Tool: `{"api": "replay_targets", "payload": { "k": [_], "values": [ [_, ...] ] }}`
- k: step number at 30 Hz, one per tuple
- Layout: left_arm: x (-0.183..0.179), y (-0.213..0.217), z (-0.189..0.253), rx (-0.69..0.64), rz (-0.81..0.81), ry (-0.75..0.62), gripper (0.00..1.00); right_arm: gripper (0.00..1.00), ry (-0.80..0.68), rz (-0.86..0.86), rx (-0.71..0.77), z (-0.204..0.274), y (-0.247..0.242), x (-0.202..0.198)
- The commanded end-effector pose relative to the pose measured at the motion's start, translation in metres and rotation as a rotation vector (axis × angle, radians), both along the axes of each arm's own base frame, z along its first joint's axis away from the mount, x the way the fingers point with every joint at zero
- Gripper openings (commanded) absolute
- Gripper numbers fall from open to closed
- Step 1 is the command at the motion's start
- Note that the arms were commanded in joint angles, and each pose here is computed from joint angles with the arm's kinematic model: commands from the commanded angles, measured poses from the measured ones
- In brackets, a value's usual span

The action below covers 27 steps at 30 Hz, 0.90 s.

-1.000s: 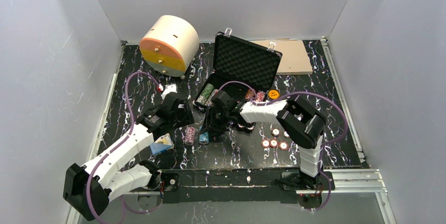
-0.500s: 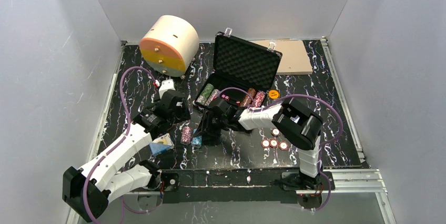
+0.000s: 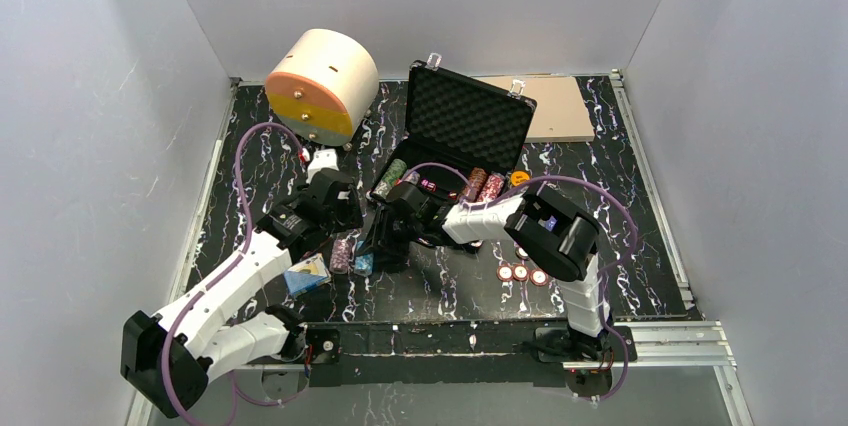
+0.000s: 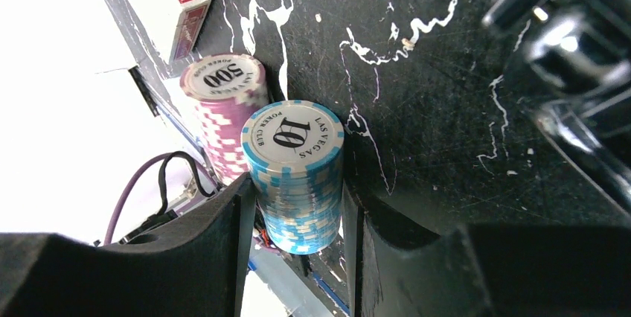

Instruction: Pack up texas hold em set

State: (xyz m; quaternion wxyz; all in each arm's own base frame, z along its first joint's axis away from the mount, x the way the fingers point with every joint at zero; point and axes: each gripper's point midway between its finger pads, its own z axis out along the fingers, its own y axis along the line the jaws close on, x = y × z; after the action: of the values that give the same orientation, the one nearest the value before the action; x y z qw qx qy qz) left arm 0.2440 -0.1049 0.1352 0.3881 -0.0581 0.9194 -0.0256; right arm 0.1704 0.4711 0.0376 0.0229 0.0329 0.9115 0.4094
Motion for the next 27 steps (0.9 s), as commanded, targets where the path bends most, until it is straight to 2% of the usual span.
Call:
{"api": "replay_targets", "payload": {
  "k": [1,7,11,15,21,24,27],
  "values": [
    [0.009,-0.001,0.017,0.011,-0.005,-0.047,0.61,0.24,-0.012,-0.021,-0.146,-0.035,-0.019,0.002],
    [0.013,0.000,0.025,0.019,-0.003,-0.072,0.62,0.24,-0.045,-0.037,-0.140,-0.024,-0.020,0.008],
    [0.022,0.000,0.050,0.020,0.006,-0.131,0.62,0.24,-0.154,-0.060,-0.099,0.014,-0.013,0.025],
    [0.034,0.004,0.094,0.019,0.033,-0.236,0.66,0.24,-0.289,-0.126,-0.073,0.071,-0.018,0.058],
    [0.043,0.009,0.150,0.015,0.035,-0.373,0.75,0.24,-0.433,-0.346,-0.083,0.144,-0.066,0.132],
    [0.047,0.005,0.157,0.009,0.022,-0.384,0.78,0.24,-0.477,-0.425,-0.127,0.164,-0.093,0.169],
    [0.052,-0.002,0.154,0.003,0.013,-0.368,0.81,0.24,-0.498,-0.484,-0.203,0.165,-0.116,0.206]
  ]
}}
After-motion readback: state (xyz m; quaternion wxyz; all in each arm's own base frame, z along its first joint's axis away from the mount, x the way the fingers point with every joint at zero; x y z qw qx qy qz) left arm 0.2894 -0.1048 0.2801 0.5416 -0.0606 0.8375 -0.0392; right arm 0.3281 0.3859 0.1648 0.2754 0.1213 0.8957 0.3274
